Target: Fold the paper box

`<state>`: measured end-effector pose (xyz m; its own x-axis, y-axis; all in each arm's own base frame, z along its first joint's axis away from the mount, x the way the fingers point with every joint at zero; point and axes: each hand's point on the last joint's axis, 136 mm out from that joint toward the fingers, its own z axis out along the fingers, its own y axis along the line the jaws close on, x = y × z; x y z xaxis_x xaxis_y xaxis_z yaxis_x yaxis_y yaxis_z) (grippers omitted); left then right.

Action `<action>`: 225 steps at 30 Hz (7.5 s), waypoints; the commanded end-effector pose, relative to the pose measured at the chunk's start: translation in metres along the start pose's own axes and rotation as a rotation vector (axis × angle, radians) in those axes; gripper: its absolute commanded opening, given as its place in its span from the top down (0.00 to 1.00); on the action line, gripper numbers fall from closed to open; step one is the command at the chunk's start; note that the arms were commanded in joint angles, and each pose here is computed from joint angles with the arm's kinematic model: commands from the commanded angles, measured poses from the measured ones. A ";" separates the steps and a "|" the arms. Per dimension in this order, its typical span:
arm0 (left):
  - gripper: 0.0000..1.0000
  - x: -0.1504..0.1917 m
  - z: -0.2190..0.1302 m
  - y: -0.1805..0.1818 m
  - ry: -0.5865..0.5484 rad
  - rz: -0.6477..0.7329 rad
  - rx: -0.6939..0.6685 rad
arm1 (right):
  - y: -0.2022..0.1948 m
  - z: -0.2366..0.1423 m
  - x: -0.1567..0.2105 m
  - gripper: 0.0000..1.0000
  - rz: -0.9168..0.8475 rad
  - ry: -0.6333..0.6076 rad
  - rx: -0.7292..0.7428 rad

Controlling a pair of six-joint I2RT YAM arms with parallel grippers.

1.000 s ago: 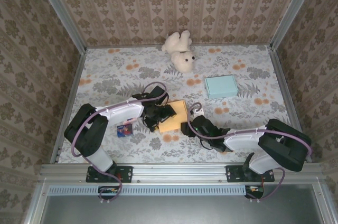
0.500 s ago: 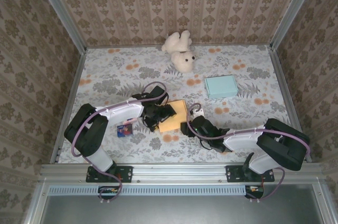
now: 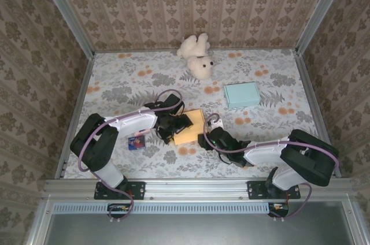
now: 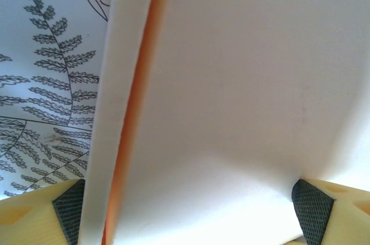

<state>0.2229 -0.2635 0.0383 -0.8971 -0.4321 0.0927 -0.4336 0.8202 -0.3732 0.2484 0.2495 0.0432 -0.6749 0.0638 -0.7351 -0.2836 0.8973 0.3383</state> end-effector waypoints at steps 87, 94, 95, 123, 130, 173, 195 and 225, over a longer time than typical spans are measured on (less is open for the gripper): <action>0.02 -0.051 -0.117 -0.062 -0.429 0.445 0.210 | -0.041 -0.061 -0.033 0.85 -0.116 -0.052 0.147; 0.02 -0.094 -0.118 -0.095 -0.412 0.671 0.441 | -0.043 -0.070 -0.032 1.00 0.104 -0.041 0.110; 0.03 -0.097 -0.114 -0.098 -0.400 0.698 0.445 | -0.042 -0.068 -0.031 1.00 0.131 -0.029 0.100; 0.06 -0.101 -0.009 -0.089 -0.199 0.648 0.444 | -0.030 0.014 -0.010 1.00 0.418 0.193 0.048; 0.06 -0.087 0.003 -0.085 -0.156 0.634 0.459 | -0.034 0.026 -0.011 1.00 0.437 0.208 0.050; 0.05 -0.017 -0.002 -0.070 -0.134 0.548 0.512 | -0.037 0.035 -0.058 1.00 0.335 0.121 -0.008; 0.04 -0.035 -0.040 -0.007 -0.314 0.521 0.324 | -0.054 -0.036 -0.026 1.00 0.258 0.195 0.051; 0.03 0.034 -0.044 0.027 -0.316 0.625 0.257 | -0.011 -0.063 0.045 1.00 0.223 0.343 -0.072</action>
<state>0.1778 -0.2398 0.0719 -0.8891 -0.0123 -0.4575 0.2320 0.8496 -0.4736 0.1852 0.2249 0.0516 -0.9042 0.0834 -0.4189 -0.1764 0.8202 0.5441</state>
